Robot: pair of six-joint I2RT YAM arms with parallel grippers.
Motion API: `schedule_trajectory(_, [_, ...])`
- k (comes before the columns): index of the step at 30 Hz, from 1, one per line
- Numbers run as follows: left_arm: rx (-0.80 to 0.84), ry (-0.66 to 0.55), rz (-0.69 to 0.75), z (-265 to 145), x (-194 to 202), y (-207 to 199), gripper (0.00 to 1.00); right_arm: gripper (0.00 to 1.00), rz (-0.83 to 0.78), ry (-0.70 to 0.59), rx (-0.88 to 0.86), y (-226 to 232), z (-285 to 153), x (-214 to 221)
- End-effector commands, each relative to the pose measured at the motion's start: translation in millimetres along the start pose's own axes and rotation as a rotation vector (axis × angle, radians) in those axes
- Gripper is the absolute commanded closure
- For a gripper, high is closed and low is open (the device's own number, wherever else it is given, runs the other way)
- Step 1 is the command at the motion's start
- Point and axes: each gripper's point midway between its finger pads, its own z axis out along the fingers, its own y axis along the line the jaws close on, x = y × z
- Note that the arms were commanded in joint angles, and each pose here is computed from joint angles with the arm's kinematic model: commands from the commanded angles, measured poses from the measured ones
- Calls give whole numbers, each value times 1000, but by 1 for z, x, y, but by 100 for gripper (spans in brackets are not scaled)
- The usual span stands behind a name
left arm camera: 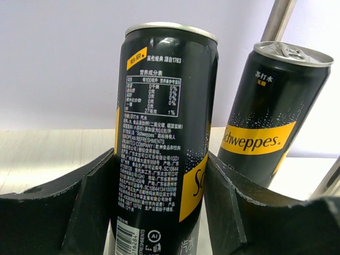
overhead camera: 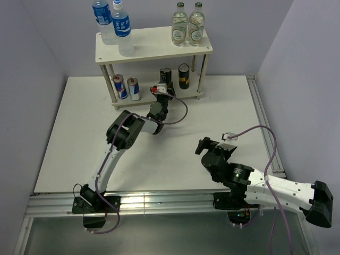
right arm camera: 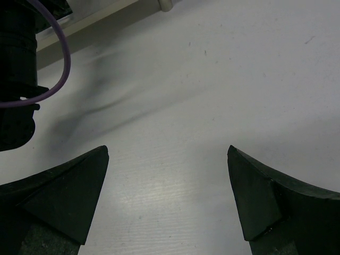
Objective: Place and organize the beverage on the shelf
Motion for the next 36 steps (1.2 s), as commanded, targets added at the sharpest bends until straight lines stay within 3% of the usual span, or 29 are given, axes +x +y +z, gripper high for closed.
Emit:
schedule_trajectory(1, [-13,-283,-201,-10,-71,-2,100,0,63,-40,-6,8,-2,-18])
schedule_trajectory(11, [131,-253,-200,-46,-145,-22,100,0,81,-52,-15,5,-3,-21])
schedule_trajectory(12, [156,-193,-188,-62,-137,-21,100,0,86,-54,-21,6,-4,-21])
schedule_trajectory(13, [180,-217,-208,-65,-169,-24,100,0,100,-56,-31,7,-5,-23])
schedule_trajectory(15, [213,-67,-190,-83,-154,-24,100,0,98,-55,-62,11,-6,-25])
schedule_trajectory(16, [232,-81,-218,-86,-188,-26,100,0,96,-45,-102,18,-8,-26])
schedule_trajectory(18, [317,37,-222,-102,-185,-38,100,0,64,-1,-267,49,-18,-28])
schedule_trajectory(20, [397,52,-256,-121,-217,-45,100,0,13,52,-447,79,-33,-25])
schedule_trajectory(21, [457,160,-263,-135,-205,-53,100,0,27,47,-515,94,-40,-35])
schedule_trajectory(22, [481,153,-295,-139,-234,-56,100,0,16,56,-571,104,-46,-37])
schedule_trajectory(24, [502,303,-340,-151,-245,-63,100,0,0,69,-727,130,-67,-50])
schedule_trajectory(26, [542,361,-391,-164,-255,-69,100,0,17,47,-865,149,-90,-71])
schedule_trajectory(30, [680,402,-457,-206,-282,-76,100,0,41,-37,-1024,166,-121,-116])
schedule_trajectory(36, [720,474,-477,-249,-271,-65,100,0,26,-93,-1143,186,-150,-162])
